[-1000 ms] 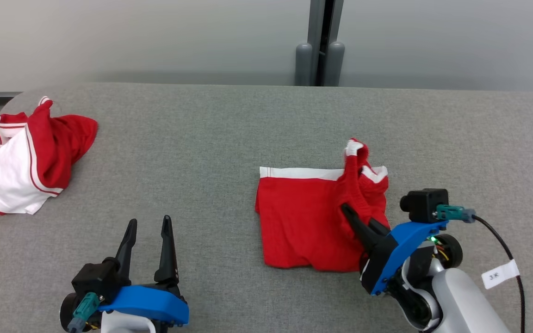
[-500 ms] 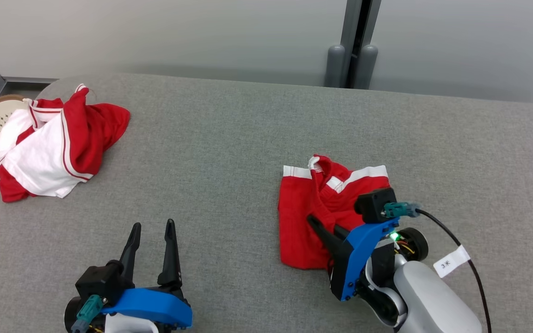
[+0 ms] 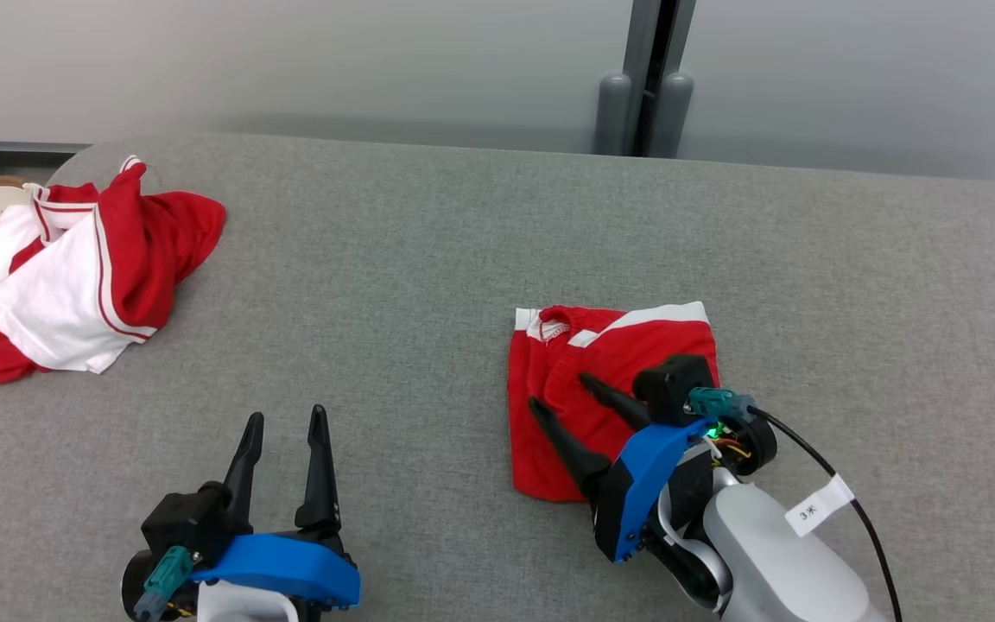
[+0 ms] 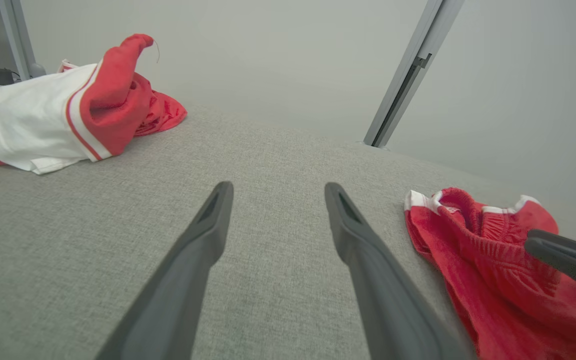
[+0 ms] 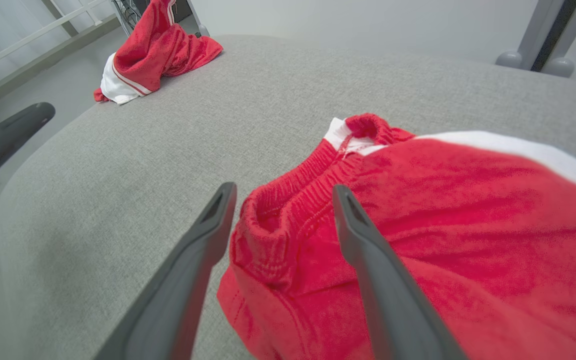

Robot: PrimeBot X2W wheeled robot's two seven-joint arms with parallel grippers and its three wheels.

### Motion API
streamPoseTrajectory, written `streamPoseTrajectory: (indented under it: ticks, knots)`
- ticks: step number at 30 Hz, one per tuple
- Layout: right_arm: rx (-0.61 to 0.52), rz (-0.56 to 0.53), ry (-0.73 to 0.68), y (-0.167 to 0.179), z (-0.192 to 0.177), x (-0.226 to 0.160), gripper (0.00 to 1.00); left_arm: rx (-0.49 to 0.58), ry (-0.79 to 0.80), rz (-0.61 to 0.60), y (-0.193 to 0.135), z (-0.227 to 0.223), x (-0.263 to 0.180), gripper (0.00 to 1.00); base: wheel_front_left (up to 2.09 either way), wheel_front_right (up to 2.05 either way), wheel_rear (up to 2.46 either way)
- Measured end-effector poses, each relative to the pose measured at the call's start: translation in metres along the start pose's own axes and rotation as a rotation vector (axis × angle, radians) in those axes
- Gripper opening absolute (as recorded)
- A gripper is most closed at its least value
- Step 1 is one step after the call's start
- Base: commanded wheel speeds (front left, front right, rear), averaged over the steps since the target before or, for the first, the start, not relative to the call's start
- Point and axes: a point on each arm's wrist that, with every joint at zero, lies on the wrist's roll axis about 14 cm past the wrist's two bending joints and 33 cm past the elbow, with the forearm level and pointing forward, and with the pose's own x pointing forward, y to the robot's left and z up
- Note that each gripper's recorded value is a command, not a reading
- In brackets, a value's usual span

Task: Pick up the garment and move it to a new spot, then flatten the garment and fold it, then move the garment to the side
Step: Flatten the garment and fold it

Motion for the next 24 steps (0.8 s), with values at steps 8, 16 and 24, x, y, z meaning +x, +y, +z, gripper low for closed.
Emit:
streamPoseTrajectory:
  ticks: [8, 16, 24]
  knots:
    - [-0.028, -0.095, -0.193, -0.027, 0.036, -0.017, 1.00, 0.014, -0.029, -0.053, -0.016, 0.009, 0.006, 1.00, 0.00, 0.00, 0.00]
    - [-0.053, -0.307, -0.326, -0.079, 0.043, -0.068, 1.00, 0.024, -0.059, -0.090, -0.028, 0.019, 0.006, 1.00, 0.00, 0.00, 0.00]
    - [-0.037, -0.451, -0.355, -0.104, 0.020, -0.117, 1.00, 0.045, -0.047, -0.079, -0.023, 0.013, -0.008, 1.00, 0.00, 0.00, 0.00]
